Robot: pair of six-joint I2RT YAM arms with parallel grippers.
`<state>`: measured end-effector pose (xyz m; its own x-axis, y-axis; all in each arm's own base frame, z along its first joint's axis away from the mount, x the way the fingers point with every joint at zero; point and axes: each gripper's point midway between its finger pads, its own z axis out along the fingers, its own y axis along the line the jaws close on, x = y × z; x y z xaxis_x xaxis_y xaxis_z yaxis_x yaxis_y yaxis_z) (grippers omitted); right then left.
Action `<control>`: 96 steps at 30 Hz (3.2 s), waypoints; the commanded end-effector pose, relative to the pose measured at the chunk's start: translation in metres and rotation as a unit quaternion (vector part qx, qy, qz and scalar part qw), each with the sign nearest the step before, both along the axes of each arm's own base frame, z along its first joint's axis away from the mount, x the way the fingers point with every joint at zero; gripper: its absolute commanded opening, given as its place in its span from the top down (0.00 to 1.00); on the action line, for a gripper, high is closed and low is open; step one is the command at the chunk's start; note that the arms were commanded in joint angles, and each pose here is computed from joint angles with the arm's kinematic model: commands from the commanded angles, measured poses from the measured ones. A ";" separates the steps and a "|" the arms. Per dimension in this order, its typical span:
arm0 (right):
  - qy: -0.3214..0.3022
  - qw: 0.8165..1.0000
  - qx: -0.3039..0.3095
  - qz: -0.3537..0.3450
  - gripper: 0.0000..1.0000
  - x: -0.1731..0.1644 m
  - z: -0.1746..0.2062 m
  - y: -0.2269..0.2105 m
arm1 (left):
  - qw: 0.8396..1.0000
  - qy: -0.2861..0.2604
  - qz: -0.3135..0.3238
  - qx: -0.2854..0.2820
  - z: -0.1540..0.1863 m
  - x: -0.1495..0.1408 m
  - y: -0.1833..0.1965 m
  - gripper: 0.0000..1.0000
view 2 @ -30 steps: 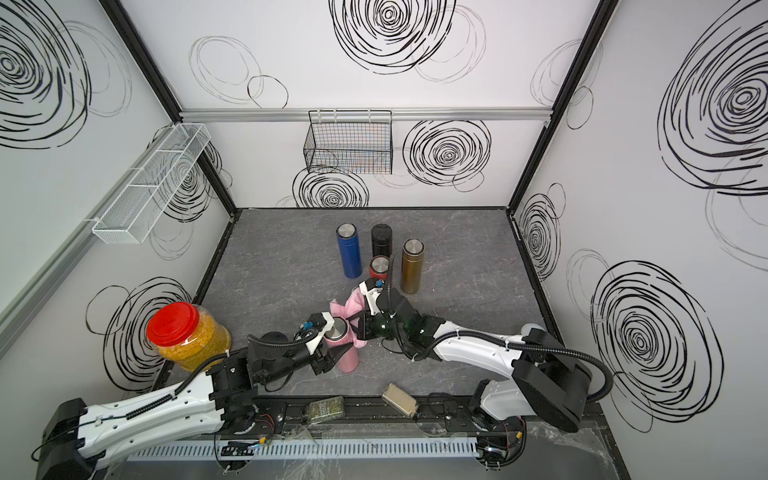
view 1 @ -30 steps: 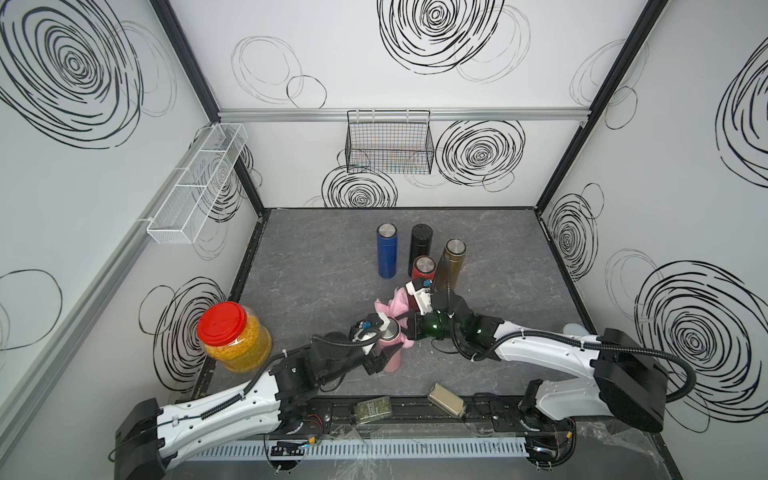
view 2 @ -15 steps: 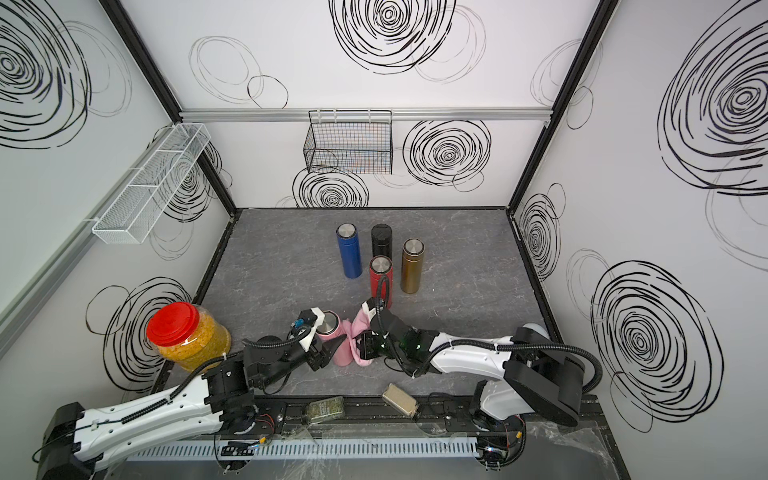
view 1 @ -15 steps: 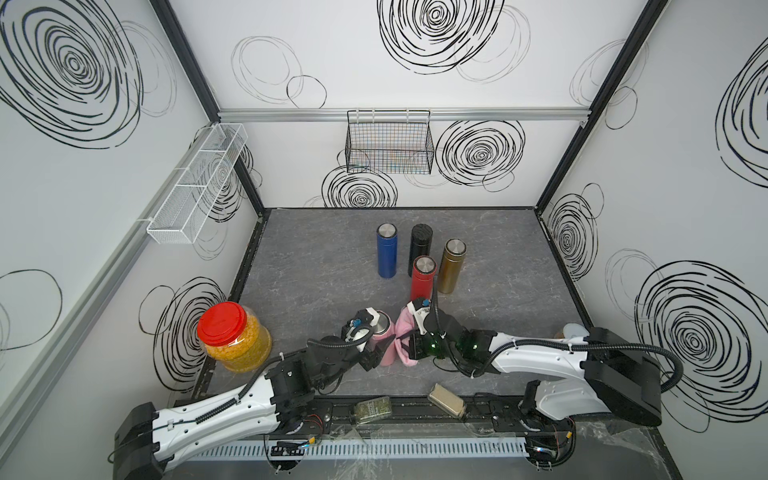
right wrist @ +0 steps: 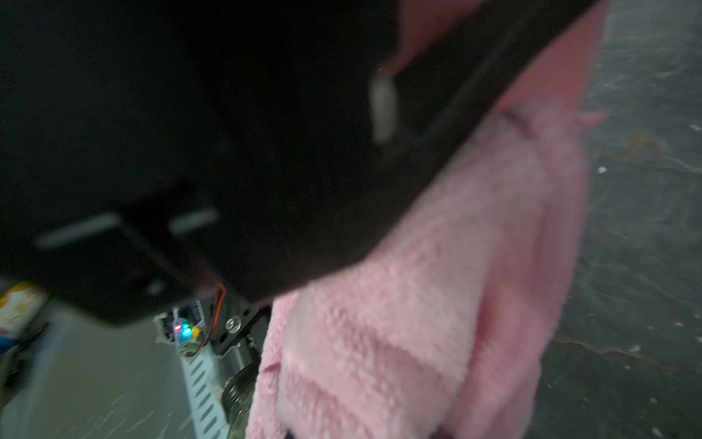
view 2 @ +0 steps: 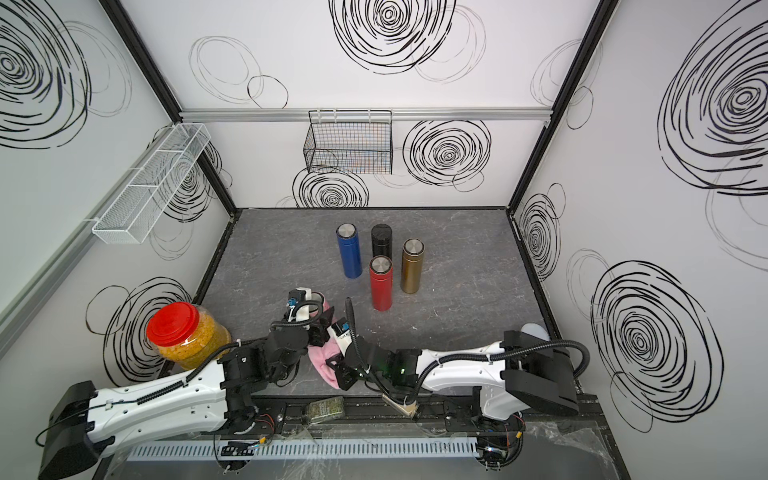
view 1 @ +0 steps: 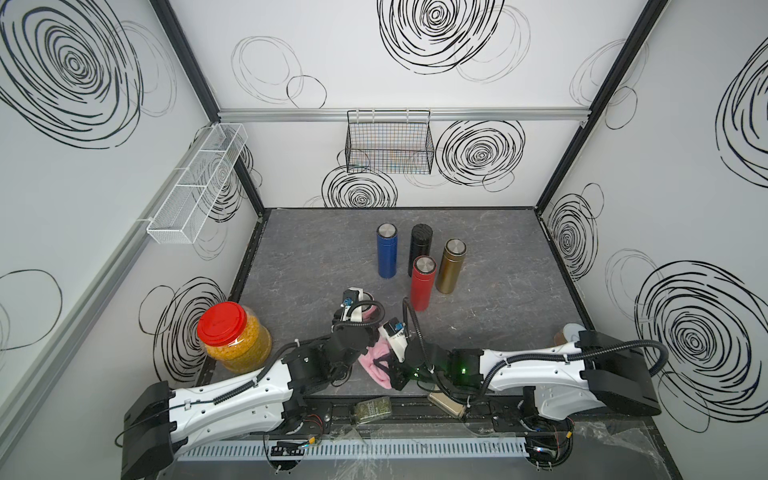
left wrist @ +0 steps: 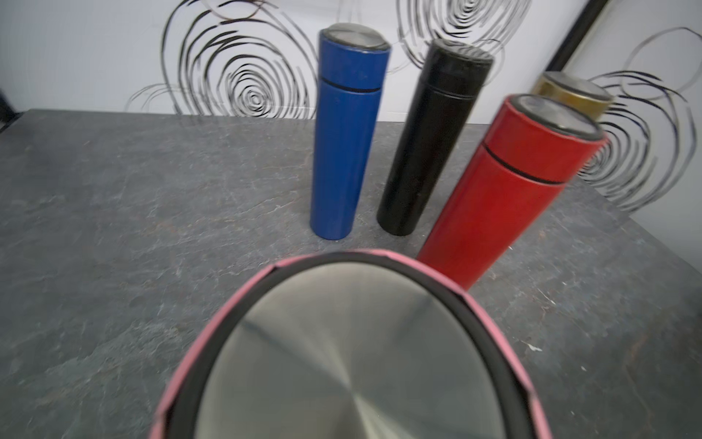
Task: Wipe the surface of the thermos
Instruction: Wipe the dirt from the surface of the thermos.
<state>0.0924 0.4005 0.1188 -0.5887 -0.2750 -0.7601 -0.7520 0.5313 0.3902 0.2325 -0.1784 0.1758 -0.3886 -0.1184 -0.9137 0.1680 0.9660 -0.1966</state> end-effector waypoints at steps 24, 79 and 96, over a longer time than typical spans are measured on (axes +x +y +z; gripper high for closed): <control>0.018 0.967 -0.045 -0.249 1.00 0.055 -0.049 -0.026 | 0.987 -0.002 0.094 -0.130 0.028 0.004 0.016 1.00; 0.158 0.955 -0.137 -0.209 1.00 0.093 -0.015 -0.126 | 0.943 -0.123 -0.303 0.053 0.021 -0.036 -0.066 1.00; 0.066 0.981 0.181 -0.012 1.00 0.080 0.169 -0.041 | 0.936 -0.132 -0.324 0.034 0.024 -0.047 -0.073 1.00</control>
<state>0.1856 0.3391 0.2655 -0.7184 0.0300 -0.6950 -0.5999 0.4792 0.6407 0.1845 -0.2436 0.1767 -0.1672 0.2006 -0.9653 0.7456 0.6663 0.0093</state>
